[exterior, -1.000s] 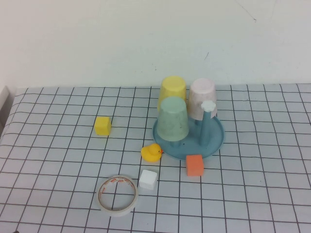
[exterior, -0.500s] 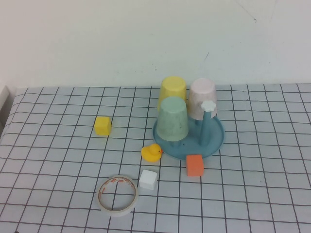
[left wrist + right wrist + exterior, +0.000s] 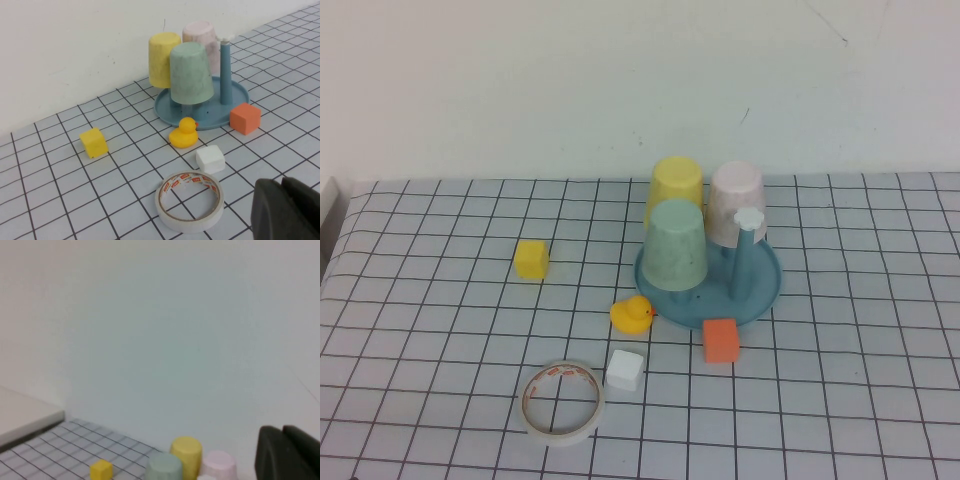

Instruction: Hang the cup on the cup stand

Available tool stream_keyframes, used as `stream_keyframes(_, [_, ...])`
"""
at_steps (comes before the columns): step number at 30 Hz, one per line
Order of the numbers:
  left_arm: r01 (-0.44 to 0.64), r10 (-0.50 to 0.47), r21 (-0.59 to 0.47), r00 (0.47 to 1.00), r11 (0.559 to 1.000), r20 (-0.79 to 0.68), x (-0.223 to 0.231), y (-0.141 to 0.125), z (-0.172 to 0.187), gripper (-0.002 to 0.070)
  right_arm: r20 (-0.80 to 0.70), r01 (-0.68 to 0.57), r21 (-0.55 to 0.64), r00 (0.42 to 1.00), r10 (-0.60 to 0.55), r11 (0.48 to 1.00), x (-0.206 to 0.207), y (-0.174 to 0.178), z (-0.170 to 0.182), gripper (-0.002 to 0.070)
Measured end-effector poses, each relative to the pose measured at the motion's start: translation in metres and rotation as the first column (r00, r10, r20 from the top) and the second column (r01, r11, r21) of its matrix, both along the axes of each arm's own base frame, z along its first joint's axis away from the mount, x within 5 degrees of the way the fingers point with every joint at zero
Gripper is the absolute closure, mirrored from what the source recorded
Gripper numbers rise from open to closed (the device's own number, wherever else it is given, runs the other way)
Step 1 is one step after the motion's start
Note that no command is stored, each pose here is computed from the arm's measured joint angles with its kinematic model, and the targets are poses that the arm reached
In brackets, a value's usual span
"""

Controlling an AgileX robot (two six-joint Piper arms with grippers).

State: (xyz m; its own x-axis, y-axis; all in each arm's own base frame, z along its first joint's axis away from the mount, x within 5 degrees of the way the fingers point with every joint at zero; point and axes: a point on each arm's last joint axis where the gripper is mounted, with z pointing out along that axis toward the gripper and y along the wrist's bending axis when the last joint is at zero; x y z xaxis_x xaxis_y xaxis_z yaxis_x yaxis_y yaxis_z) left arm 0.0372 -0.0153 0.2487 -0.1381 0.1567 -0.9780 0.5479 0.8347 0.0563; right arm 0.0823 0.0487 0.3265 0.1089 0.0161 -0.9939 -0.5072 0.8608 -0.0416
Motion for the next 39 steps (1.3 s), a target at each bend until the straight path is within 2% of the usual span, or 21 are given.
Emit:
stream_keyframes(12, [0.000,0.000,0.000,1.000,1.000,0.000,0.000,0.000,0.000,0.0676,-0.007,0.030,-0.059,1.000,-0.031,0.998,0.001,-0.002,-0.014,0.0674])
stream_keyframes(19, [0.000,0.000,0.000,1.000,1.000,0.000,0.000,0.000,0.000,0.0676,-0.064,0.144,-0.067,0.987,-0.148,0.987,-0.002,-0.015,-0.048,0.0674])
stream_keyframes(21, [0.000,0.000,0.000,1.000,1.000,0.000,0.000,0.000,0.000,0.0676,-0.123,0.170,-0.022,0.977,-0.172,0.985,-0.006,-0.019,-0.059,0.0674])
stream_keyframes(24, [0.000,0.000,0.000,1.000,1.000,0.000,0.000,0.000,0.000,0.0676,-0.248,0.245,-0.029,0.938,-0.244,0.969,-0.013,-0.027,-0.077,0.0675])
stream_keyframes(26, [0.000,0.000,0.000,1.000,1.000,0.000,0.000,0.000,0.000,0.0676,-0.322,0.323,-0.070,0.888,-0.328,0.944,-0.019,-0.034,-0.088,0.0675])
stream_keyframes(27, [0.000,0.000,0.000,1.000,1.000,0.000,0.000,0.000,0.000,0.0676,-0.342,0.395,-0.112,0.846,-0.408,0.912,-0.025,-0.040,-0.093,0.0675])
stream_keyframes(31, [0.000,0.000,0.000,1.000,1.000,0.000,0.000,0.000,0.000,0.0676,-0.296,0.522,-0.167,0.783,-0.548,0.836,-0.033,-0.050,-0.096,0.0675])
stream_keyframes(34, [0.000,0.000,0.000,1.000,1.000,0.000,0.000,0.000,0.000,0.0676,-0.254,0.580,-0.143,0.762,-0.596,0.802,-0.034,-0.053,-0.105,0.0675])
stream_keyframes(39, [0.000,0.000,0.000,1.000,1.000,0.000,0.000,0.000,0.000,0.0676,-0.265,0.596,-0.092,0.757,-0.597,0.798,-0.029,-0.055,-0.134,0.0675])
